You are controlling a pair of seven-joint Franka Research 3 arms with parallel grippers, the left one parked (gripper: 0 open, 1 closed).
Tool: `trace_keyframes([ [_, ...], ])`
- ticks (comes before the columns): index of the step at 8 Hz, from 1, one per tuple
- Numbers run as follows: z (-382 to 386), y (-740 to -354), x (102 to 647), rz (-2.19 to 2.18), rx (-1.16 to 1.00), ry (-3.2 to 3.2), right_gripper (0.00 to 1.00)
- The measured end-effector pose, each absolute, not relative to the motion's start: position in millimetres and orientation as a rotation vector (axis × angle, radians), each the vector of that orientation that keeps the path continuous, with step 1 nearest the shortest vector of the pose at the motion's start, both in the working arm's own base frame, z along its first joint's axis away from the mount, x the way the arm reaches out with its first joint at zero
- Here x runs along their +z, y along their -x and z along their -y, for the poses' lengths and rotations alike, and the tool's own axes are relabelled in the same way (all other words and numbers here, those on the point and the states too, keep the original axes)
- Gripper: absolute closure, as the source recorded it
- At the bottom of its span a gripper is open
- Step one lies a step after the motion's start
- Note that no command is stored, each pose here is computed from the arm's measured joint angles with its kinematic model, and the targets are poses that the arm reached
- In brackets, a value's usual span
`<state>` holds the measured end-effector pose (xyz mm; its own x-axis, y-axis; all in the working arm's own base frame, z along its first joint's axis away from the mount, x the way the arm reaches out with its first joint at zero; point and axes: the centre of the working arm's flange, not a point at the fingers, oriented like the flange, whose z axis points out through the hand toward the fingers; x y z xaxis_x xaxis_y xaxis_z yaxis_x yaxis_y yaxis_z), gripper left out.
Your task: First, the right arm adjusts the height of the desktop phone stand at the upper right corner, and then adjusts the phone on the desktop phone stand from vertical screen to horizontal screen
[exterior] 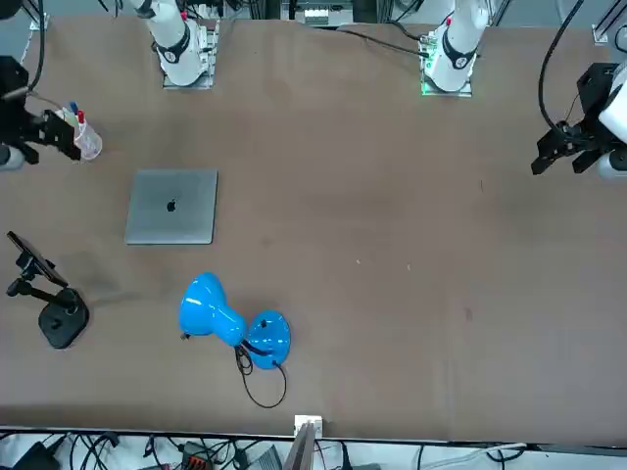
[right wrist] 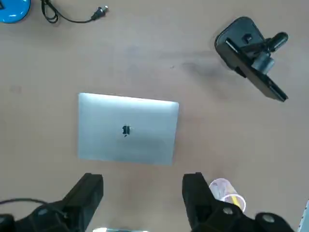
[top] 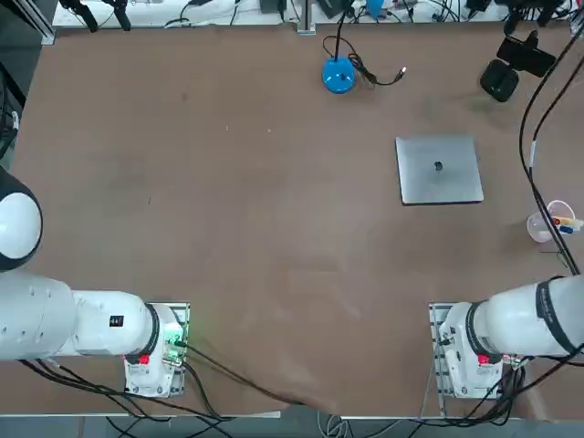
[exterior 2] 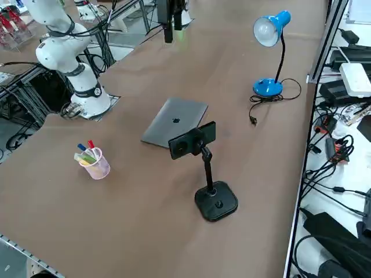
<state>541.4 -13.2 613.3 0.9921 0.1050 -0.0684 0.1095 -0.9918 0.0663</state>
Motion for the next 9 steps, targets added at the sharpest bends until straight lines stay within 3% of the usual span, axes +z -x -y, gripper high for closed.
trace_keyframes([
  [6,23,-494,616,-0.14,-0.035,-3.077,0.0],
  [9,23,-495,624,-0.134,0.015,-3.083,0.0],
])
